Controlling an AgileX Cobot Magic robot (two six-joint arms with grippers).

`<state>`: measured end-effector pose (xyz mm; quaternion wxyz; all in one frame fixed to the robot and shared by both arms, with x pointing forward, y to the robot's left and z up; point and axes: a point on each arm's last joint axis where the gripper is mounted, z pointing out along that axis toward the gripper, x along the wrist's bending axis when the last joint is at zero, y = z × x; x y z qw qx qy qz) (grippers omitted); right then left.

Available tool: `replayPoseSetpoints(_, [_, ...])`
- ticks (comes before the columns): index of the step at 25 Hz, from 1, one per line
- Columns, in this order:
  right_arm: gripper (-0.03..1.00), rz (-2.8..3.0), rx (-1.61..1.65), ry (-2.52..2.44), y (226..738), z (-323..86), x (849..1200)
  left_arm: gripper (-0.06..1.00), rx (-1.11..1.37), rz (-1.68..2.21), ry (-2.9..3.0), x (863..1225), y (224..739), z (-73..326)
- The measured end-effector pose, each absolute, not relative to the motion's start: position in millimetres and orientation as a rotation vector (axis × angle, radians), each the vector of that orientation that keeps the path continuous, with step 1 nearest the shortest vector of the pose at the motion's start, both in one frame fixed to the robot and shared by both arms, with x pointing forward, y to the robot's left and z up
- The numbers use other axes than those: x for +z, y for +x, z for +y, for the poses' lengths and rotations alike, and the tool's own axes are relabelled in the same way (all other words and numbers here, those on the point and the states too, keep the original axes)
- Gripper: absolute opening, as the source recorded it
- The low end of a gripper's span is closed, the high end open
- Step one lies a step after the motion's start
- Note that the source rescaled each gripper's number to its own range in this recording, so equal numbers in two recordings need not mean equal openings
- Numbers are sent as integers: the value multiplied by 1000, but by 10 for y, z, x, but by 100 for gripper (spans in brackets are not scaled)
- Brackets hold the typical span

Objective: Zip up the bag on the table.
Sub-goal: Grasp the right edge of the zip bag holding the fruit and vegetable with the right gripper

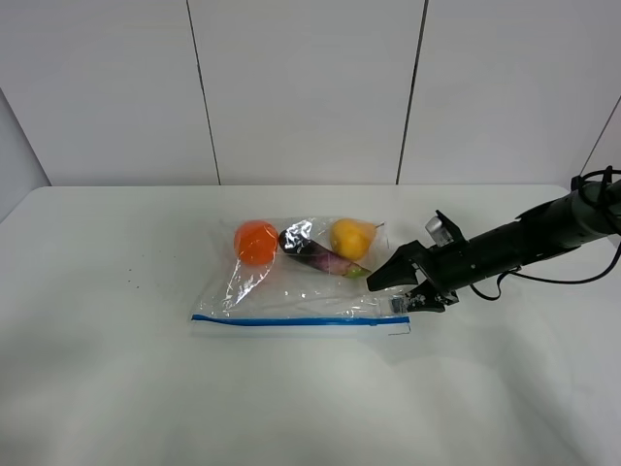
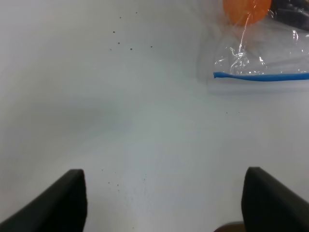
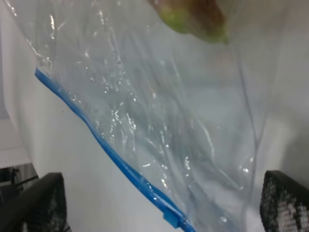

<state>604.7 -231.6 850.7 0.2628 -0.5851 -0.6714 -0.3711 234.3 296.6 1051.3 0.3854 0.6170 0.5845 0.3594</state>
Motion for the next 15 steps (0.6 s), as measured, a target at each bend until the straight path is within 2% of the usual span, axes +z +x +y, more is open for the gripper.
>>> replayPoseSetpoints(8, [88,-1799,-1010,-1587,6051,-2312,8463,95,915,1489,1572,10513,2343,2966])
replayPoseSetpoints(15, [76,-1801,-1000,-1575,6040,-2256,8443,95,915,1489,1572,10513,2343,2966])
